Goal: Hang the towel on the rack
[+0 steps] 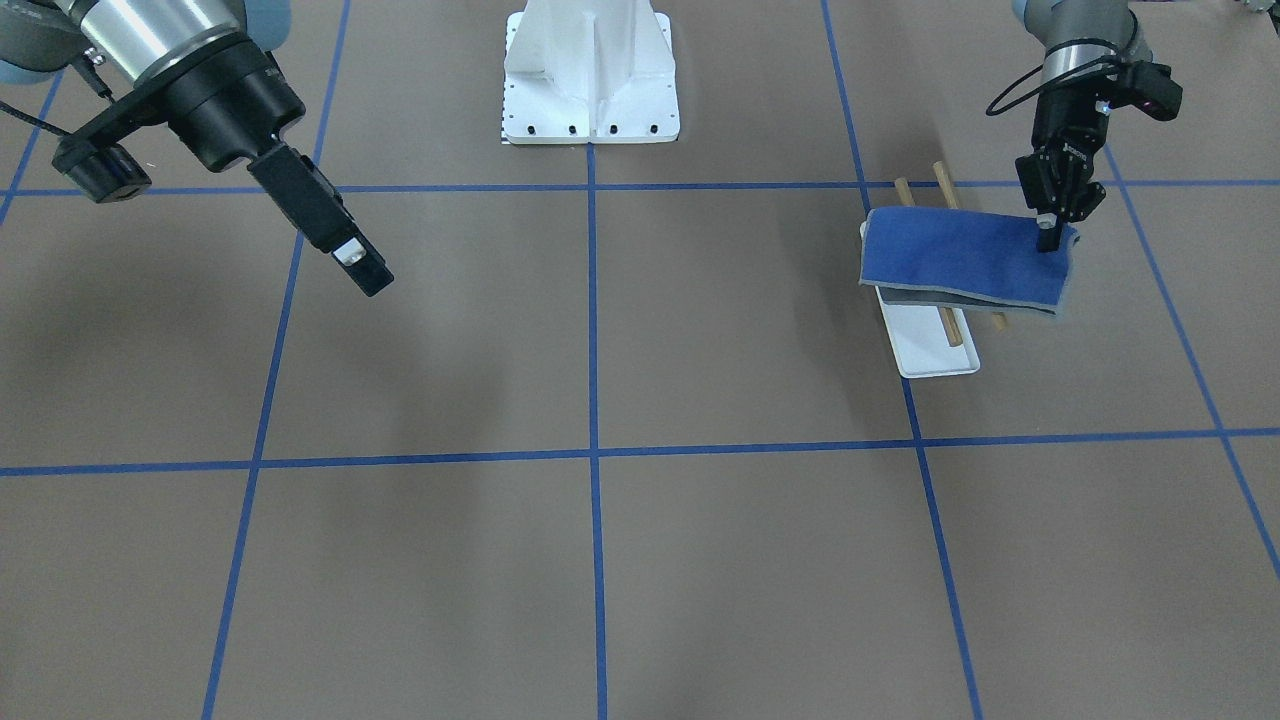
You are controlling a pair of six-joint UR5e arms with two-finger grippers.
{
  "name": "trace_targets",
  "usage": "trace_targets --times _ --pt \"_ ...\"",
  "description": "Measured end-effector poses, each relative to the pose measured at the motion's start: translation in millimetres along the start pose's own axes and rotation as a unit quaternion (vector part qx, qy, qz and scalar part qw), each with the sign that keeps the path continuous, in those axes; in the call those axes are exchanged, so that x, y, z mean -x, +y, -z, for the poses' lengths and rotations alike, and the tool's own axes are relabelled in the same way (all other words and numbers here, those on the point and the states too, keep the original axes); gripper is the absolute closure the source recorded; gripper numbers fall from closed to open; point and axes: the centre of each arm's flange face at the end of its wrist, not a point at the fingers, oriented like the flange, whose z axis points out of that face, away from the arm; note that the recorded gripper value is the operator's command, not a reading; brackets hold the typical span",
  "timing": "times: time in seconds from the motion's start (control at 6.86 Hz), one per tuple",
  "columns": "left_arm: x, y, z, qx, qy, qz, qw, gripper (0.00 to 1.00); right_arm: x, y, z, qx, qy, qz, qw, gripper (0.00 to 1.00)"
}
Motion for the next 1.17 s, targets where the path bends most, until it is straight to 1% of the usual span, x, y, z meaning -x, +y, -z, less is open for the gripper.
trace_targets --times 0.15,0.29,0.44,1.17 --pt "5 2 0 0.001 -0.003 0.0 1.0 1.0 0 0 0 0.0 0.0 0.0 1.0 0.0" --pt "9 3 0 0.002 -0.006 0.002 1.0 0.78 0 0 0 0.0 0.0 0.0 1.0 0.0" --pt "12 4 -1 0.002 -0.007 0.002 1.0 0.02 1 0 0 0.0 -0.001 0.0 1.0 0.0" --pt "21 6 -1 -0.004 -0.016 -0.004 0.9999 0.02 1 1 1 0.001 -0.002 0.0 1.0 0.0"
